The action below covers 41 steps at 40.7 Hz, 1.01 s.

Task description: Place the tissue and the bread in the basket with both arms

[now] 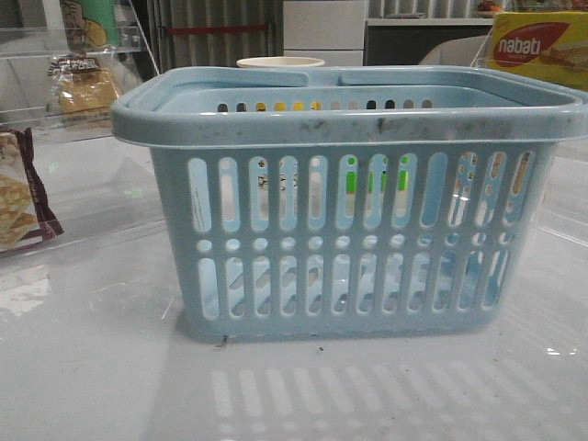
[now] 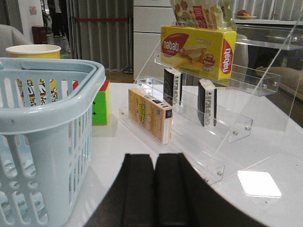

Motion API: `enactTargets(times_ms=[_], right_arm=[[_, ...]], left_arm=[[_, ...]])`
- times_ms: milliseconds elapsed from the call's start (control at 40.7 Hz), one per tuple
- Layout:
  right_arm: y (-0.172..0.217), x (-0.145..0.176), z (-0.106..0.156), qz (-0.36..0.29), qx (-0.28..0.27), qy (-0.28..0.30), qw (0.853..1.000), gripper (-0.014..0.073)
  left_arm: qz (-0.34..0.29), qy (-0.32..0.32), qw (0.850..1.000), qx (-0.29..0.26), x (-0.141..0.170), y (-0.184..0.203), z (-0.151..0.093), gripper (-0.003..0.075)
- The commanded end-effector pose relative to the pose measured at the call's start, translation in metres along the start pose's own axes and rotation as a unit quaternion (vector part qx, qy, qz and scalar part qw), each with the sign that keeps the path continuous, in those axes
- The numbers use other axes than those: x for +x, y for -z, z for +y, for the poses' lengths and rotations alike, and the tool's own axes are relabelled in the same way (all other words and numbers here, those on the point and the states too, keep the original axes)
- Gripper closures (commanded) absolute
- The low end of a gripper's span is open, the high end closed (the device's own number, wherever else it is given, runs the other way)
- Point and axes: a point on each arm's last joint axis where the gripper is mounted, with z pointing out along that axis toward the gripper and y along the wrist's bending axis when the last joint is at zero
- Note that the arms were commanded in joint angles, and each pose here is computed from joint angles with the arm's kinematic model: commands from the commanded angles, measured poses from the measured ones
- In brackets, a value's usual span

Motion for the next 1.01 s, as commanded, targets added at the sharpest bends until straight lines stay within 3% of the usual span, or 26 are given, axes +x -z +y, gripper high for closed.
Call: enactTargets(times_ms=[0,516,983], right_arm=[[0.002,-0.010,0.000,-0.057,0.003,0.005,0.998,0.0567],[0.002,-0.010,0.000,-0.057,0.003,0.005,0.998,0.0567],[0.002,-0.013,0.000,-0.071,0.002,0.005,0.997,0.0567]], left_arm=[[-0.051,0.004,0.999,-0.010,-0.009,0.002,0.002,0.0629],[-0.051,0.004,0.999,-0.010,-0.009,0.002,0.002,0.0629],[-0.120,0.004,0.992,-0.024,-0.022,0.004,0.004,0.0629]])
